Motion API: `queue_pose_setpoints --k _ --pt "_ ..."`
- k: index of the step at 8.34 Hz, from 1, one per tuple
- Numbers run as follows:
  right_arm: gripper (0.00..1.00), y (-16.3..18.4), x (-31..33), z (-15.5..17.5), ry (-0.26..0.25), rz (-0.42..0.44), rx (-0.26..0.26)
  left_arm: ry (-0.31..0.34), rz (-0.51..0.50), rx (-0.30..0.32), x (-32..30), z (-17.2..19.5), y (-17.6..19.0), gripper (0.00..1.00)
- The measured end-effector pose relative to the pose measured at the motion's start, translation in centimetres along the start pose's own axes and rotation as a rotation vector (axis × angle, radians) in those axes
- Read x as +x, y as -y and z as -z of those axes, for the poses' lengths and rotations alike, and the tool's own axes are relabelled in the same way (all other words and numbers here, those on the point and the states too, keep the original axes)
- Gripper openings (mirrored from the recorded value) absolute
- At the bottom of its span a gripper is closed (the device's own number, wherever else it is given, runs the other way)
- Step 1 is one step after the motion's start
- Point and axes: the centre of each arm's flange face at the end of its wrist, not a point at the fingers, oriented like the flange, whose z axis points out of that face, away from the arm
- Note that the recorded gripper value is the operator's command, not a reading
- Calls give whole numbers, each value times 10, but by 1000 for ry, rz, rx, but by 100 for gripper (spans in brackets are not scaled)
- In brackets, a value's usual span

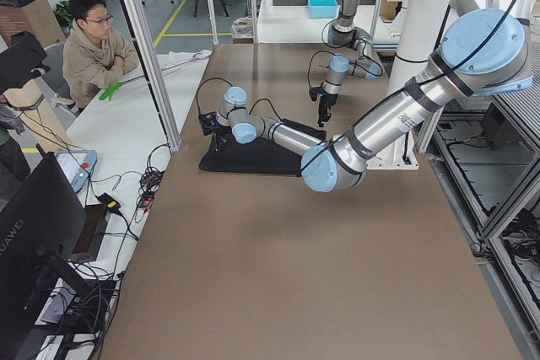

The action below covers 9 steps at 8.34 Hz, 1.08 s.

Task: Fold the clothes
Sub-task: 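Pull the shirt straight with both grippers, squaring it toward the robot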

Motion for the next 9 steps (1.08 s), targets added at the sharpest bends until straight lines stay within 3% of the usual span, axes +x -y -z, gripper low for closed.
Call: queue_pose_setpoints --k 3,5,7,8,9 --pt "46 2 -23 -19 -12 213 -10 6 2 1 -5 -2 -1 100" --pt "48 1 -21 -30 -38 272 -20 9 5 2 -7 -5 -5 100" --pt "41 1 -18 -42 -66 291 -22 12 4 18 -8 -10 -15 100" --pt "24 0 -17 -45 -73 293 -23 11 4 20 -7 -11 -18 100" --pt "0 0 -15 -46 -77 294 -24 9 3 21 -7 -10 -20 100"
